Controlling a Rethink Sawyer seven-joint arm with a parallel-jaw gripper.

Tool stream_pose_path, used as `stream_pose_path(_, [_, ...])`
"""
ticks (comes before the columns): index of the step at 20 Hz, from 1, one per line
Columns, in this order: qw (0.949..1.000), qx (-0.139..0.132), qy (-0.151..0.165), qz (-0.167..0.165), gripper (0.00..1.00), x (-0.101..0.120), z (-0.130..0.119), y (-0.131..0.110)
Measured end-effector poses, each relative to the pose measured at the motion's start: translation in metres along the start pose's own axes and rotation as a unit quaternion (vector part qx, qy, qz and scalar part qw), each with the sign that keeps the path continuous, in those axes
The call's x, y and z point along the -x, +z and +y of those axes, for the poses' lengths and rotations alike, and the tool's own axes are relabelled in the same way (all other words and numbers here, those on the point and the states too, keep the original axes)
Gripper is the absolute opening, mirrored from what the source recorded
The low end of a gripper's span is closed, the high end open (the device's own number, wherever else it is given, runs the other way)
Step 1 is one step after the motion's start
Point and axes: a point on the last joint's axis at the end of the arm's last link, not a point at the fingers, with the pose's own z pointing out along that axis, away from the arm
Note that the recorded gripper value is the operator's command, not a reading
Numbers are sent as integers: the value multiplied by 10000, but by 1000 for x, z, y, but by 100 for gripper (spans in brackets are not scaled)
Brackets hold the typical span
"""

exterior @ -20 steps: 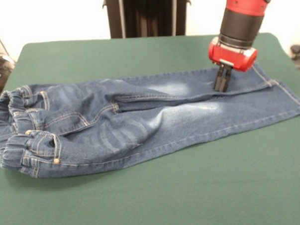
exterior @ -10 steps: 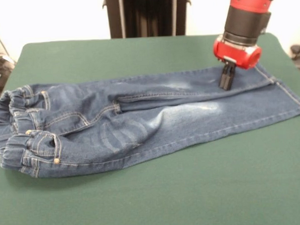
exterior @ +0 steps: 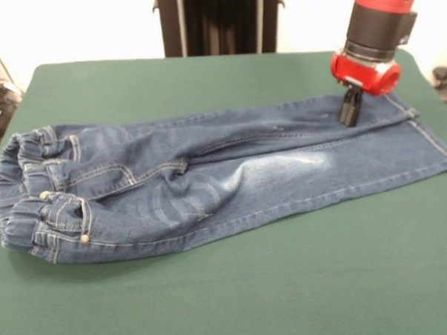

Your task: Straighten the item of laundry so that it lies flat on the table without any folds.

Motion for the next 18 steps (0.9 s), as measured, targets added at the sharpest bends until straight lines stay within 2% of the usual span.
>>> stream_pose_path(4, [9999,-6,95,55,0,-3,-1,-2])
stream_pose_path(10, [9998,-27,59,208,0,-19,-5,-7])
stream_pose_path(18, [9993,18,170,339,0,-26,-11,-10])
